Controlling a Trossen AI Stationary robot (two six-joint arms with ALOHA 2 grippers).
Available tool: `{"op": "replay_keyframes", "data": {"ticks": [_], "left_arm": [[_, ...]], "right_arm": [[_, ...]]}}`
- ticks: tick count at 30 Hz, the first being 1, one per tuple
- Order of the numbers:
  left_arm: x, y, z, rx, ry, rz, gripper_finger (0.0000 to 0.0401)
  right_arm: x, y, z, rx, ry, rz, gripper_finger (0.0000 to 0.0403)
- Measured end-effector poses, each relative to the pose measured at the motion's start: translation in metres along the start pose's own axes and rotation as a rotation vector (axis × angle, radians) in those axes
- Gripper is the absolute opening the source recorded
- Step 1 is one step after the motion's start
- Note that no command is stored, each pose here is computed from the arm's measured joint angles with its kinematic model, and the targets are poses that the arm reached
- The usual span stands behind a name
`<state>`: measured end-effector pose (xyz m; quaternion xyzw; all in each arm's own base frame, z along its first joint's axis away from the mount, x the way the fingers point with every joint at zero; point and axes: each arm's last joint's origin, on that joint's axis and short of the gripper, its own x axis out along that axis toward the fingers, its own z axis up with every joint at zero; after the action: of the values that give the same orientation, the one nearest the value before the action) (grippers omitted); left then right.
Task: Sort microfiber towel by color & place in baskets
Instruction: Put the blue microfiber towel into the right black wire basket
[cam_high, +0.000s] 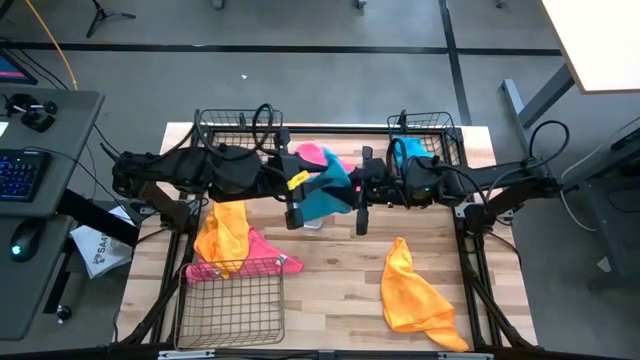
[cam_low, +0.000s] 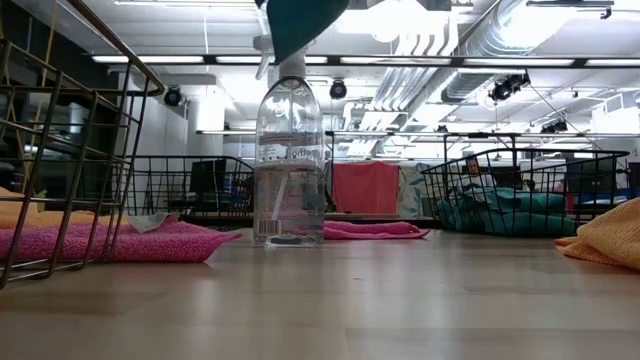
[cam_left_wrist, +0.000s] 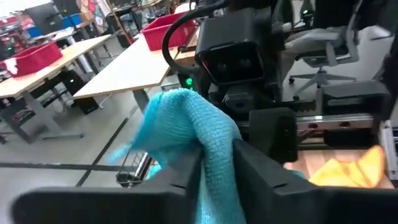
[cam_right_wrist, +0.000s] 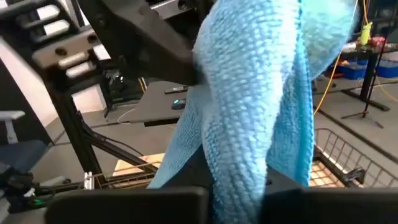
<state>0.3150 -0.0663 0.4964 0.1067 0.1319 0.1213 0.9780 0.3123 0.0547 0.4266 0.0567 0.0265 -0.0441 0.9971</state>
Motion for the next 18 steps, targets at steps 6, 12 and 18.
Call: {"op": "replay_keyframes", "data": {"ticks": [6, 12, 18], "left_arm": [[-0.028, 0.014, -0.010, -0.019, 0.124, -0.041, 0.0185], [-0.078, 0.040, -0.026, -0.172, 0.288, -0.001, 0.0219], [-0.109, 0.042, -0.038, -0.266, 0.232, 0.065, 0.0219]], "right_arm": [[-0.038, -0.019, 0.020, -0.071, 0.005, -0.117, 0.0005], [-0.092, -0.058, 0.037, -0.108, 0.041, -0.363, 0.0003], [-0.129, -0.101, 0.012, -0.130, 0.198, -0.658, 0.0002]]}}
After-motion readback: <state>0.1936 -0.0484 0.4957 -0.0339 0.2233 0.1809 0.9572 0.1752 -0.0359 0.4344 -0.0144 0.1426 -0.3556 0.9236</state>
